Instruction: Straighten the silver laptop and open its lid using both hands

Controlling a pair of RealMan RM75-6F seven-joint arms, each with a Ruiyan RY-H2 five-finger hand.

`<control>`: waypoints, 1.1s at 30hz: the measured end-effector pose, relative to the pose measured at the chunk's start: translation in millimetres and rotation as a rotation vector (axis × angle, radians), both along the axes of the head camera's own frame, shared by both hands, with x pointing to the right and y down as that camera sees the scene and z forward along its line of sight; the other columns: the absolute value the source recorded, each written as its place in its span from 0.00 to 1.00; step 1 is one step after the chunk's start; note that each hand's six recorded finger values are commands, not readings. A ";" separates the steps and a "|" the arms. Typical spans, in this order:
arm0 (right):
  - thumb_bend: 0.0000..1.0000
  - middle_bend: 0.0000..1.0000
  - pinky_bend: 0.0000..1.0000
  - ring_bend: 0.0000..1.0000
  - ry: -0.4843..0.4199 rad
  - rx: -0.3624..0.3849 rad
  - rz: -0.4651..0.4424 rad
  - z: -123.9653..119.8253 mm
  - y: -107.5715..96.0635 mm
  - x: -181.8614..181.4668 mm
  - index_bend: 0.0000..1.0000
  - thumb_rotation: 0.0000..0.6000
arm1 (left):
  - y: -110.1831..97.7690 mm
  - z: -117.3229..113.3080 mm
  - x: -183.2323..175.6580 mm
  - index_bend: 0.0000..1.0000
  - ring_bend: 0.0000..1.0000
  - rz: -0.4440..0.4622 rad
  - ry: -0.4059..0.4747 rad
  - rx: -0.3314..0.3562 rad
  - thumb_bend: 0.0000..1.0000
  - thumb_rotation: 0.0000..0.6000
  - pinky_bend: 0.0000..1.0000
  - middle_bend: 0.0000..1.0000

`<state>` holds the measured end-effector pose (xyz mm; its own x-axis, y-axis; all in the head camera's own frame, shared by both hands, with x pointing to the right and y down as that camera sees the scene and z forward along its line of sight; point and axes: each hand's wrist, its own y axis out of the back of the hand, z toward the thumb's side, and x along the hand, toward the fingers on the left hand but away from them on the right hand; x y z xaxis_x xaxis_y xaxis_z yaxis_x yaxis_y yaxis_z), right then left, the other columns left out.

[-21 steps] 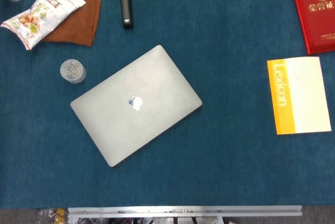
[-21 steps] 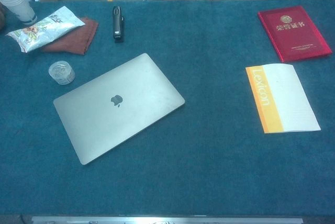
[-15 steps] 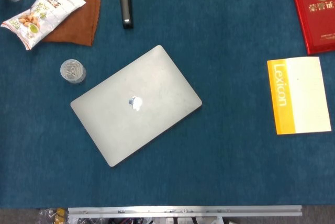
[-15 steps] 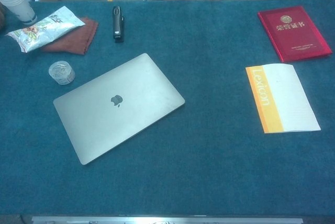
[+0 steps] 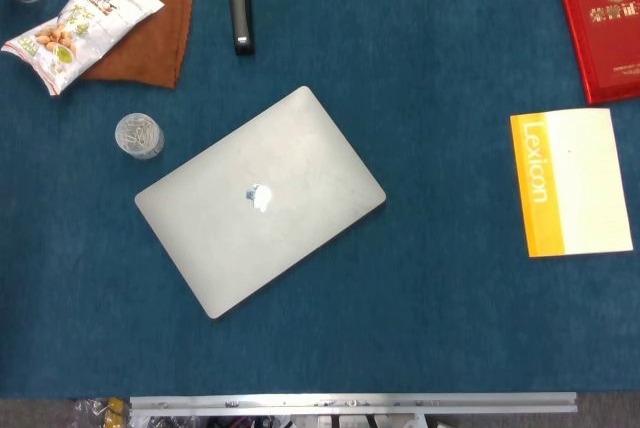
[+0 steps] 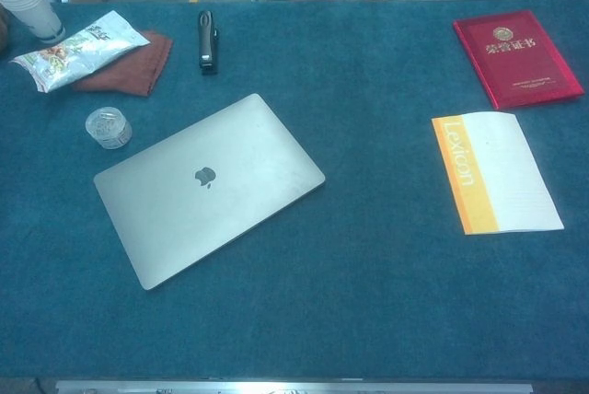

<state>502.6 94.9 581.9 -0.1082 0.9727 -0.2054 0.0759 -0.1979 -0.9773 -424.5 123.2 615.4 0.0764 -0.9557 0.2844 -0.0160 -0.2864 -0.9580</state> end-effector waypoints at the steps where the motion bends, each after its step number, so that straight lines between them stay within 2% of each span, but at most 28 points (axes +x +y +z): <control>1: 0.27 0.06 0.10 0.01 -0.001 0.000 -0.003 -0.9 -0.7 -1.0 0.00 1.00 | -2.2 1.4 3.8 0.13 0.00 0.028 -0.004 -0.007 0.31 1.00 0.00 0.10; 9: 0.27 0.06 0.10 0.01 0.016 0.025 -0.050 -12.2 -13.8 -13.8 0.00 1.00 | -17.7 15.8 30.8 0.13 0.00 0.199 -0.031 -0.055 0.31 1.00 0.00 0.10; 16: 0.21 0.06 0.10 0.01 0.025 0.019 -0.057 -8.7 -23.6 -18.0 0.00 1.00 | -30.5 34.3 54.6 0.09 0.00 0.318 -0.047 -0.088 0.31 1.00 0.00 0.08; 23: 0.19 0.06 0.10 0.01 0.030 0.027 -0.064 -5.6 -33.4 -23.0 0.00 1.00 | -43.3 52.9 70.0 0.00 0.00 0.406 -0.063 -0.113 0.29 1.00 0.00 0.01; 33: 0.16 0.06 0.10 0.01 0.047 0.039 -0.068 -4.9 -41.8 -32.6 0.00 1.00 | -60.5 88.4 89.7 0.00 0.00 0.519 -0.088 -0.159 0.25 1.00 0.00 0.00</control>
